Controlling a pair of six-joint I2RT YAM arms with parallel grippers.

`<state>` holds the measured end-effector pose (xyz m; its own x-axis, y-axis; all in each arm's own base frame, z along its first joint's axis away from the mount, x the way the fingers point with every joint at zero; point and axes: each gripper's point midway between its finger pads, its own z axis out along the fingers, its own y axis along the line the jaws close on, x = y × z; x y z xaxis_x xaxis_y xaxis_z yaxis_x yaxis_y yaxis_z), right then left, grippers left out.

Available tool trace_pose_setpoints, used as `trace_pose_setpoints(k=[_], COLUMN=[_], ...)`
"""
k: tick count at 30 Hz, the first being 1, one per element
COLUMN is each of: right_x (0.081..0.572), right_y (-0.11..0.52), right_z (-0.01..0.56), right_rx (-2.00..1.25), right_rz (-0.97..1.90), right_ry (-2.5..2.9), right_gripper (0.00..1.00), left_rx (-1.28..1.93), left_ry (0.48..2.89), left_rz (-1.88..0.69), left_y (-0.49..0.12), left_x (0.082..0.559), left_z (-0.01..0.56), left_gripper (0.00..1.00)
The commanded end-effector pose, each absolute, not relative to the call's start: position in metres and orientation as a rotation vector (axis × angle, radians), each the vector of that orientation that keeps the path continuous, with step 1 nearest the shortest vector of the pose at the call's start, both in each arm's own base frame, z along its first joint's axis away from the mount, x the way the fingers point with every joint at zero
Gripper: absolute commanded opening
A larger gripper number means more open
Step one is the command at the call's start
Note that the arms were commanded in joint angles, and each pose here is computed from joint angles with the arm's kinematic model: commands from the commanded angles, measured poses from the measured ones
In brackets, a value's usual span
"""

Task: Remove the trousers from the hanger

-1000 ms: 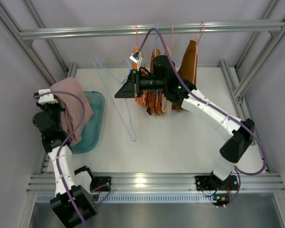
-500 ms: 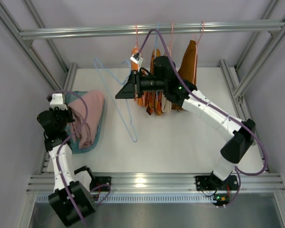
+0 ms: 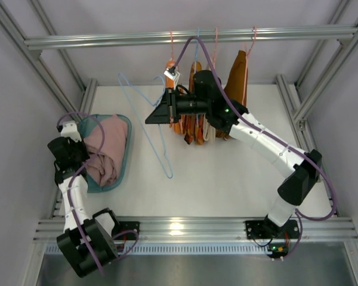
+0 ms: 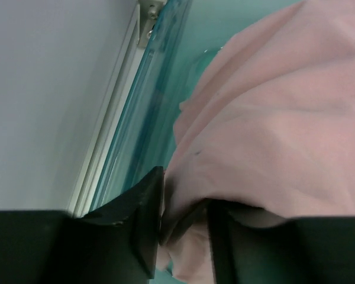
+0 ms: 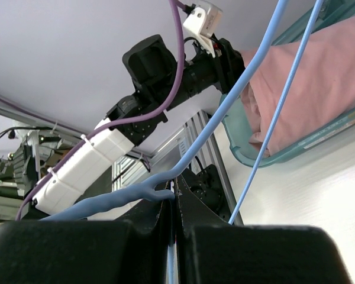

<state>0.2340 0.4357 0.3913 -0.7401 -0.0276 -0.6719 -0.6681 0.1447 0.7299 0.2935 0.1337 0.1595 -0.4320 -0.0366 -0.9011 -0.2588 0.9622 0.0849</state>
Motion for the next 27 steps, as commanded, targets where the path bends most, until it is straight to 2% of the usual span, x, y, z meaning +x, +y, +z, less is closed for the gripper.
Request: trace_pose_setpoints(k=[1,2,3,6,8,9,13,16,20,23,27], right_x=[0.229,0.227,0.226,0.219,0.214,0.213,0.204,0.201,0.200,0.201,0.204], right_y=[0.420,0.418,0.417,0.410,0.405,0.403,0.394,0.390,0.388,0.390,0.392], right_z=[0.418,0.419,0.420,0.414,0.418,0.417,0.424,0.427,0.426,0.425,0.428], right_rx=[-0.670,-0.671,-0.672,-0.677,-0.682,-0.683,-0.692,-0.699,-0.703,-0.703,-0.689], right_rz=[1.628,1.628,1.627,1.625,1.624,1.624,1.620,1.610,1.606,1.605,1.615], right_ry=[1.837,1.835,1.832,1.843,1.826,1.830,1.803,1.785,1.784,1.786,1.792], right_gripper=[0.00,0.00,0.00,0.00,0.00,0.00,0.00,0.00,0.00,0.00,0.00], left_rx=[-0.267,-0.296,-0.300,-0.232,-0.164,-0.145,-0.110,-0.134,-0.037,0.096,0.152], left_ry=[2.071,2.082,2.064,2.001,1.929,1.923,1.863,1.876,1.860,1.867,1.872], left_rz=[0.296,0.278,0.270,0.160,0.072,0.040,-0.009,-0.020,-0.126,-0.311,-0.394], left_y=[0.144,0.141,0.140,0.114,0.090,0.082,0.063,0.062,0.043,0.016,0.007], left_x=[0.286,0.283,0.283,0.279,0.274,0.270,0.259,0.255,0.261,0.265,0.269], left_z=[0.169,0.170,0.180,0.207,0.232,0.237,0.276,0.283,0.287,0.281,0.282], left_gripper=[0.40,0.58,0.66,0.84,0.89,0.97,0.99,0.98,0.92,0.88,0.83])
